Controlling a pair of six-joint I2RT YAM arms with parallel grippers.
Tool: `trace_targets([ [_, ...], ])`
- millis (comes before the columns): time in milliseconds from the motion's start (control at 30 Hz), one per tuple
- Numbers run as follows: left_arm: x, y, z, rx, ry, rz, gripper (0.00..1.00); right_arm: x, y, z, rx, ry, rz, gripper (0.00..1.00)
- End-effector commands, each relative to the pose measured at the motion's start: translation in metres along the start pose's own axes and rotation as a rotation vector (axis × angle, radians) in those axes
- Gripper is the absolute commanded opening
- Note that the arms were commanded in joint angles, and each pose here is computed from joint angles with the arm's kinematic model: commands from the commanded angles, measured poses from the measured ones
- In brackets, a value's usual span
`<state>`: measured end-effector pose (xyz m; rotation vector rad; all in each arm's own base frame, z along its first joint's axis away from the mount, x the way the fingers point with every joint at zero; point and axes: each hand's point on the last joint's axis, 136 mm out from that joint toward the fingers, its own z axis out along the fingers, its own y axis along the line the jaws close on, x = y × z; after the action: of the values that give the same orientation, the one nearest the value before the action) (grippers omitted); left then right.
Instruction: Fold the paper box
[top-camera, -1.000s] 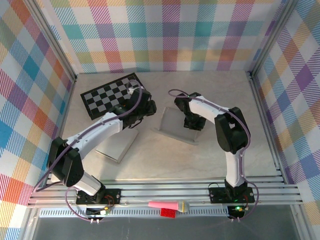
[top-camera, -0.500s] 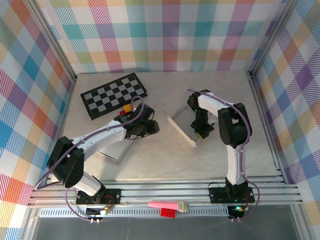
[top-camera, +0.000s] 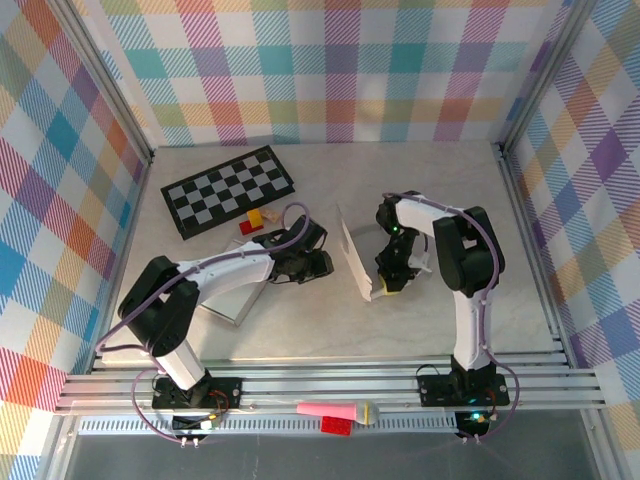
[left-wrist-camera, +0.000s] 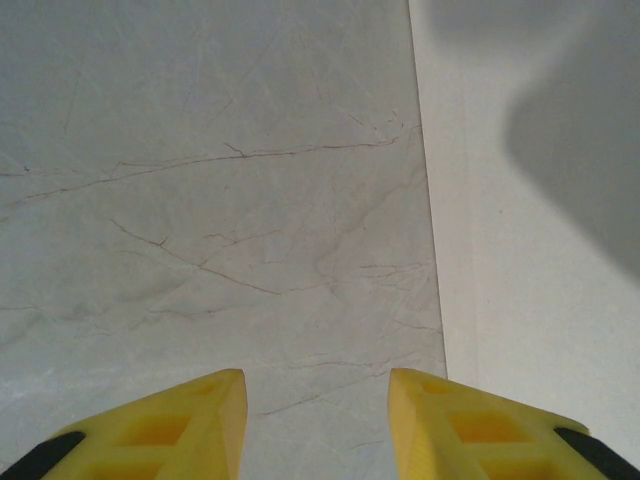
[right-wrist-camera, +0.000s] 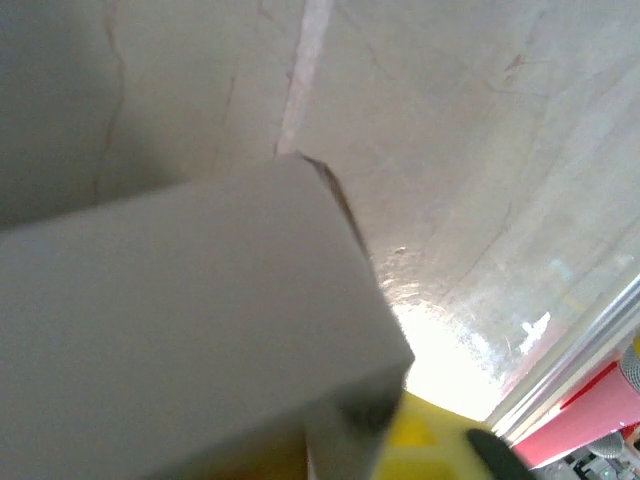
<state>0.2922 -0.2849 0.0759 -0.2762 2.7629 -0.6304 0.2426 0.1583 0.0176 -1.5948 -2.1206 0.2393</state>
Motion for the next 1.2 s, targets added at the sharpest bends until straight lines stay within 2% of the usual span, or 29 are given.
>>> trace_targets([
  [0,-0.006,-0.011,0.004,0.024,-0.007,0.003,0.4,0.007,0.001,-0.001,-0.047,0.012,0.048,0.28],
  [100,-0.01,-0.014,0.006,0.022,-0.016,0.006,0.4,0.008,-0.004,-0.01,-0.077,0.003,0.036,0.42],
  [300,-0.018,-0.025,0.009,0.034,-0.021,0.021,0.4,0.008,-0.014,-0.033,-0.161,-0.028,-0.003,0.6],
  [467,-0.028,-0.033,0.006,0.049,-0.049,0.019,0.4,0.006,-0.013,-0.065,-0.27,-0.105,-0.114,0.64],
  [733,-0.041,-0.046,0.001,0.081,-0.074,0.019,0.4,0.014,-0.017,-0.062,-0.315,-0.056,-0.215,0.66],
  [833,-0.044,-0.049,0.0,0.087,-0.082,0.012,0.4,0.005,-0.016,-0.085,-0.378,-0.162,-0.278,0.66],
  [900,-0.046,-0.051,-0.002,0.099,-0.089,0.001,0.4,0.002,-0.002,-0.122,-0.529,-0.288,-0.419,0.67],
  [1000,-0.049,-0.055,-0.006,0.116,-0.104,-0.012,0.4,0.021,0.012,-0.175,-0.769,-0.417,-0.722,0.66],
  [1067,-0.052,-0.057,-0.008,0.126,-0.112,-0.016,0.4,0.041,0.014,-0.197,-0.862,-0.455,-0.92,0.67],
  [1167,-0.053,-0.059,-0.011,0.135,-0.12,-0.017,0.4,0.071,0.009,-0.208,-0.935,-0.418,-1.153,0.66],
])
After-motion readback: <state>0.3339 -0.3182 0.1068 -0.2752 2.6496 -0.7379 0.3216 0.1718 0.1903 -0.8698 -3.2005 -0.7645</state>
